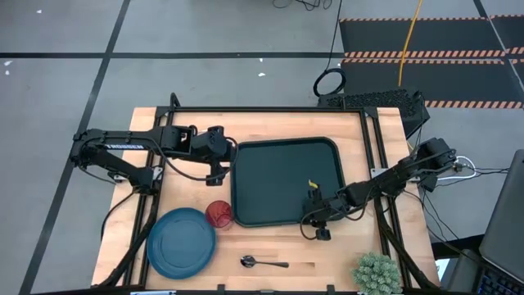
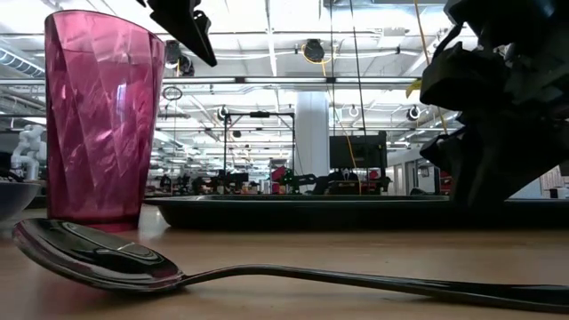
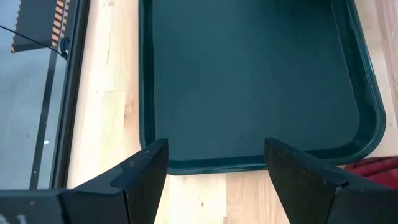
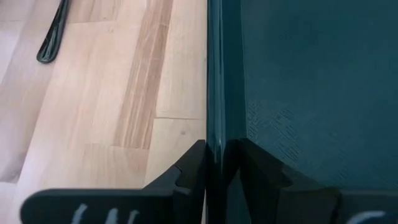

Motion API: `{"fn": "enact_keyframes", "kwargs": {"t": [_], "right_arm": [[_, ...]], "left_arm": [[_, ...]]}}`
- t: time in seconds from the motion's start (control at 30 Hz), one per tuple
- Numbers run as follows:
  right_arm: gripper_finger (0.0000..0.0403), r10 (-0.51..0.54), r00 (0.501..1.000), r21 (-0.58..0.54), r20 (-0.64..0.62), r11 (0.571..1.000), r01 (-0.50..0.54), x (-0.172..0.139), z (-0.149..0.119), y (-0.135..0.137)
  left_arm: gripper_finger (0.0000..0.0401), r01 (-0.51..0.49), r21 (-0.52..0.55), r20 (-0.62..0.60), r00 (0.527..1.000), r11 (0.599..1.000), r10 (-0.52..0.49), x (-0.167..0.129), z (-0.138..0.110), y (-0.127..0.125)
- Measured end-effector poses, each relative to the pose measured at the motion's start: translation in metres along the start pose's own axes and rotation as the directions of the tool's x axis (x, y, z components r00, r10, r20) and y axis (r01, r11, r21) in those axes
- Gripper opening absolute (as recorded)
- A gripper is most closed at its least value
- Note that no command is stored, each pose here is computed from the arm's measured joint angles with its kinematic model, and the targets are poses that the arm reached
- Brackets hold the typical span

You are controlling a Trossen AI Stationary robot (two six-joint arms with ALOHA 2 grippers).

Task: Pick and place plate/cup/fork/spoon on tray
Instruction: Move the black tray to the center of the table

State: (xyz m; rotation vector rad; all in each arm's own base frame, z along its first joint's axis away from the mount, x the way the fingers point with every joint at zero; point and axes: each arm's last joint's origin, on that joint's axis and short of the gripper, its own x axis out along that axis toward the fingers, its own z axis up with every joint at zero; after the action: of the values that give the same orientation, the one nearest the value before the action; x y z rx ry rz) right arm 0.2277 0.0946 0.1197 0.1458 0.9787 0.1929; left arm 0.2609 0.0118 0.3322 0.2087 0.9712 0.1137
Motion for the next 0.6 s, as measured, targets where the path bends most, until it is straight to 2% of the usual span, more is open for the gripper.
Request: {"fn": "enact_keyframes", "kwargs": {"t": [0.43,0.6], "right_arm": [[0.0070,-0.020,1.000,0.000,0.019,1.000,0.020,-0.0004,0.0022,-0.0002],[0.0071,-0.021,0.999,0.044,0.039,0.999,0.020,-0.0033,0.0044,-0.0010]], "left_arm": [[0.0269,0.001,-0.002,-0.008,1.000,1.000,-0.001,0.0000,-0.0008,-0.0002],[0.0269,0.002,-0.011,-0.010,1.000,1.000,-0.002,0.0000,-0.0009,-0.0002]]}}
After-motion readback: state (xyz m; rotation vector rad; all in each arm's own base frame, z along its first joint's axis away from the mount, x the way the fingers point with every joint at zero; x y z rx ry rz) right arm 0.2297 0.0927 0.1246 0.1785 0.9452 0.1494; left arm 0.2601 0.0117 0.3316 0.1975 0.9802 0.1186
